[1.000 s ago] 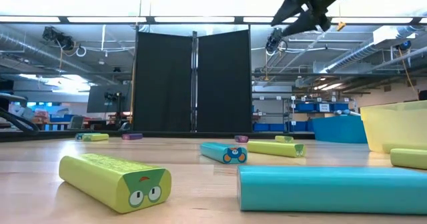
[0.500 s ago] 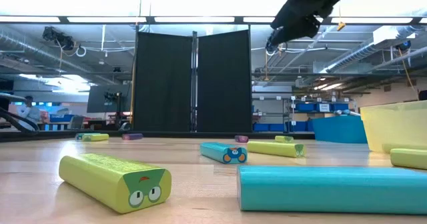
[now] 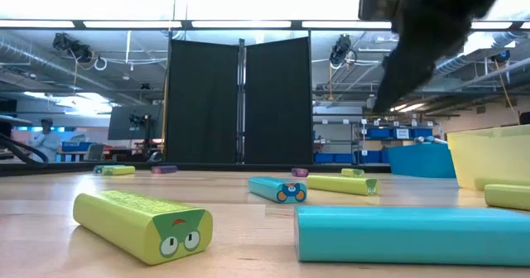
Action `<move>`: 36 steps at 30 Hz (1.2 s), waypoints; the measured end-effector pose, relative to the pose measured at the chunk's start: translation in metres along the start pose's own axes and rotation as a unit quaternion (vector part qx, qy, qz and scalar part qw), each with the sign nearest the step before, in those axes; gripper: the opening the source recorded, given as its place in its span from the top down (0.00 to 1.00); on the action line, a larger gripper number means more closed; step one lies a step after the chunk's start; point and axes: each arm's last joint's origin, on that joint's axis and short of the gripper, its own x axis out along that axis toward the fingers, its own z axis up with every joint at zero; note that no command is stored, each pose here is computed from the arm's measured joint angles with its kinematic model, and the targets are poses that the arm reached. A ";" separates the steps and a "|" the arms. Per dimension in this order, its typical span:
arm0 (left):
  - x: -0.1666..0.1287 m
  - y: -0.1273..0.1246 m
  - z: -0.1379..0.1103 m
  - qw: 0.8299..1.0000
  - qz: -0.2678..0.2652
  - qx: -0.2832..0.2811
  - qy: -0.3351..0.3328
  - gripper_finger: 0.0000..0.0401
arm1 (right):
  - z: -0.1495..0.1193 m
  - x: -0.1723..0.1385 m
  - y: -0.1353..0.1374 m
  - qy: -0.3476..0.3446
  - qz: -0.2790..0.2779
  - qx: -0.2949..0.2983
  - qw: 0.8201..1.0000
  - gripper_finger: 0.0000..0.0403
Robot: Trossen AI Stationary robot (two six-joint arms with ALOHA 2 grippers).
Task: Sort blocks
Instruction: Put the green block into the yellow bin
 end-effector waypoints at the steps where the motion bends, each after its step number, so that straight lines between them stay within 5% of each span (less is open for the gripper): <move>1: -0.007 0.000 0.005 0.999 -0.001 -0.001 -0.038 0.15 | -0.002 0.007 0.003 0.001 -0.004 0.009 1.000 0.22; 4: -0.028 0.001 0.020 0.988 0.007 -0.007 -0.152 0.15 | -0.008 0.025 0.008 -0.002 -0.024 0.035 0.999 0.22; 9: -0.062 0.006 0.047 0.947 0.016 -0.028 -0.320 0.15 | -0.017 0.050 0.008 0.001 -0.067 0.067 0.995 0.22; 20: -0.108 0.024 0.107 0.853 0.077 -0.073 -0.511 0.15 | -0.023 0.084 0.005 -0.003 -0.089 0.092 0.992 0.23; 26: -0.123 0.058 0.131 0.841 0.110 -0.121 -0.515 0.17 | -0.023 0.090 0.001 -0.002 -0.104 0.097 0.990 0.33; 33: -0.137 0.098 0.147 0.849 0.129 -0.152 -0.488 0.26 | -0.019 0.090 -0.007 0.001 -0.118 0.104 0.988 0.71; 36: -0.139 0.114 0.155 0.858 0.141 -0.161 -0.466 0.30 | -0.018 0.091 -0.010 0.006 -0.117 0.107 0.987 0.71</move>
